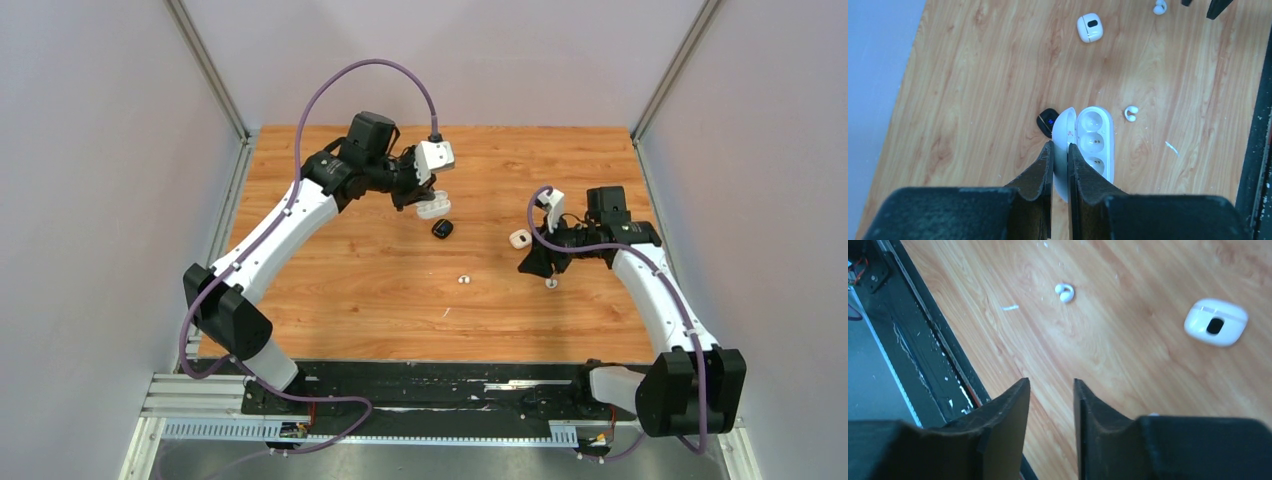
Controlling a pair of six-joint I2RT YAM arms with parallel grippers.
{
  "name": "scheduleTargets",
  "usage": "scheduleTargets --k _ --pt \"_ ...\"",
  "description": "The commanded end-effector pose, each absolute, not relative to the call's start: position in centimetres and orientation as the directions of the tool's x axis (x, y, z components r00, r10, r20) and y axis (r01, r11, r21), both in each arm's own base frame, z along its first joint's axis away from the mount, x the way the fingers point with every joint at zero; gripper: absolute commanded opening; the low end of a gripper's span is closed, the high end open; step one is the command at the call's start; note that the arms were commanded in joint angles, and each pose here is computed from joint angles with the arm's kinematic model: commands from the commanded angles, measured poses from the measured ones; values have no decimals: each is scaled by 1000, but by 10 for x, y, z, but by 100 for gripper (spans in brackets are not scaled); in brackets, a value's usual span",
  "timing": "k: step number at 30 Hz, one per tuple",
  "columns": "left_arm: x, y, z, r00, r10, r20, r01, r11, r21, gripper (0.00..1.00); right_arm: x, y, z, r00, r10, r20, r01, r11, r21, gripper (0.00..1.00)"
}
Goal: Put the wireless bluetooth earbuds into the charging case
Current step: Open the charging case, then pick up the earbud from the center of the board.
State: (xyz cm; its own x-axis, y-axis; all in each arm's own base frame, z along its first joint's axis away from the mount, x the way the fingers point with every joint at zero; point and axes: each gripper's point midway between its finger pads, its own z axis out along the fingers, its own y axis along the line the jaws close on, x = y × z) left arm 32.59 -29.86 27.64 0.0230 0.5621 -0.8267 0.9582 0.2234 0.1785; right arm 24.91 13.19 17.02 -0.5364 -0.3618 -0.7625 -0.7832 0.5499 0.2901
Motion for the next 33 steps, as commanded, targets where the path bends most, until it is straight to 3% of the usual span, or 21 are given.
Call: scheduleTargets --k 1,4,7,10,17,33 --pt "330 -294 298 105 548 -830 937 224 267 0 240 114 158 -573 -395 -718 -762 579 289 33" --pt "327 -293 294 93 560 -823 942 218 255 0 246 99 145 -594 -426 -682 -739 624 254 25" --pt "326 -292 289 90 566 -819 945 211 250 0 246 86 127 -549 -518 -656 -776 607 170 24" --pt "325 -294 284 74 567 -820 950 209 230 0 246 68 113 -460 -584 -669 -824 561 76 29" --pt "319 -295 283 48 547 -836 956 218 197 0 240 52 87 -52 -749 -661 -919 295 -262 47" --pt "329 -303 280 48 526 -849 954 228 195 0 242 54 67 49 -761 -647 -937 189 -293 55"
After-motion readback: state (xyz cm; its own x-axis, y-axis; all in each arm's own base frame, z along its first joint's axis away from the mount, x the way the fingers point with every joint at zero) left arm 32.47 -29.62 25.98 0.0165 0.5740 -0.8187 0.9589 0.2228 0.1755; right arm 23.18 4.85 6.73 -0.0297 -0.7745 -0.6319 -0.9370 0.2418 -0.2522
